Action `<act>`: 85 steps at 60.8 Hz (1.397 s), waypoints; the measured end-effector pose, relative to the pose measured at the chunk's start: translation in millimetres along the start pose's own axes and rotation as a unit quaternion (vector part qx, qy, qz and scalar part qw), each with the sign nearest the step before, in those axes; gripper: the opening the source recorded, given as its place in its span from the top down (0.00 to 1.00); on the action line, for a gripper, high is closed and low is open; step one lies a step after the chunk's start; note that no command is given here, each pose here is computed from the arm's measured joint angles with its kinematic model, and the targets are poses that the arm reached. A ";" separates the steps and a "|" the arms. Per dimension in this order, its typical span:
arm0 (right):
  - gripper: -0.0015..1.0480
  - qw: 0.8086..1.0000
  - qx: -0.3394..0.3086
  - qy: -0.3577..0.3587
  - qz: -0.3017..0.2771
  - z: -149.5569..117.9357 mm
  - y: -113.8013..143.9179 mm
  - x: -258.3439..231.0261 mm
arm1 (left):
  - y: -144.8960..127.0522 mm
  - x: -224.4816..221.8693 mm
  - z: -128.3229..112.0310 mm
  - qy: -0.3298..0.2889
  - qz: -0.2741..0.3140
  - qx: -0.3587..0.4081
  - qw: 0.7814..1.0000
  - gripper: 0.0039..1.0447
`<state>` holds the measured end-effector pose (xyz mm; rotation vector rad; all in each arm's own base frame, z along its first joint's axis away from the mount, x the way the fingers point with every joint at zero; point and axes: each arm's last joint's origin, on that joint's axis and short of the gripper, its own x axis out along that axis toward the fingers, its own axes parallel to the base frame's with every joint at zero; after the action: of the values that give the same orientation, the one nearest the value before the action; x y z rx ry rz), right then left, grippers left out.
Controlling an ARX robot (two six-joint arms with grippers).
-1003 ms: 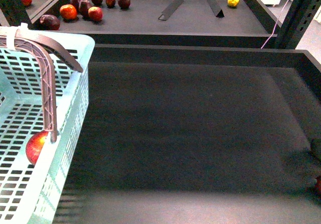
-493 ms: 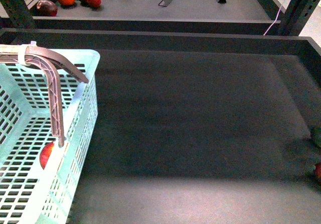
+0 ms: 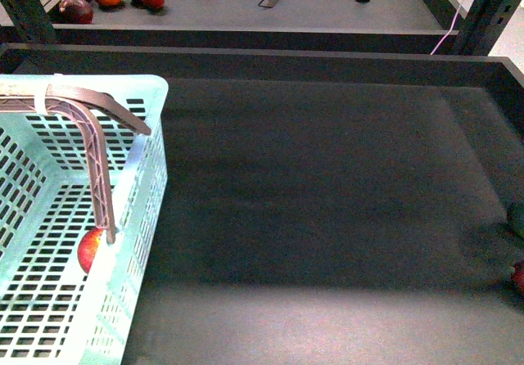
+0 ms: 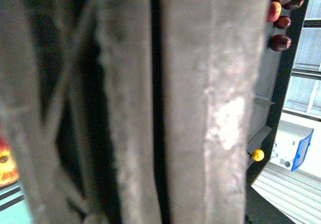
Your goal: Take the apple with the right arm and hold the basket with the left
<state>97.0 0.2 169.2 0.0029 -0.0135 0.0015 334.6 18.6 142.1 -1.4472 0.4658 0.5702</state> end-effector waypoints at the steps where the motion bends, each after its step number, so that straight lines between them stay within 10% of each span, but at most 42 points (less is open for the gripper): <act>1: 0.08 1.000 0.000 0.000 0.000 0.0 0.0 0.0 | 0.4 -0.6 -0.3 -0.002 0.000 -0.001 1.000 0.73; 26: 0.08 1.000 0.000 0.000 0.000 0.0 0.0 0.0 | -17.1 -43.3 -3.1 -0.023 -0.031 -0.025 0.999 0.05; 44: 0.08 1.000 0.000 0.000 0.000 0.0 0.0 0.0 | -36.1 -134.4 -14.6 -0.062 -0.090 -0.036 0.993 0.07; 48: 0.08 1.000 0.000 0.000 0.000 0.0 0.0 0.0 | -39.9 -145.2 -24.6 -0.021 -0.184 0.073 0.980 0.16; 52: 0.08 1.000 0.000 0.000 0.000 -0.1 0.0 0.0 | -30.0 -155.2 -27.4 -0.064 -0.298 0.296 0.905 0.32; 64: 0.08 1.000 0.000 0.000 0.000 0.1 0.0 0.0 | 12.9 -159.5 -19.8 -0.183 -0.272 0.585 0.742 0.66; 75: 0.08 1.000 0.000 0.000 0.000 0.0 0.0 0.0 | 42.6 -162.8 -8.6 -0.197 -0.256 0.634 0.703 0.98; 85: 0.08 1.000 0.000 0.000 0.000 0.0 0.0 0.0 | 61.0 -167.9 -7.7 -0.203 -0.257 0.641 0.694 0.97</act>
<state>96.9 0.2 169.2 0.0029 -0.0135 0.0015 165.6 -0.7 197.0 -0.0193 0.0044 -0.0042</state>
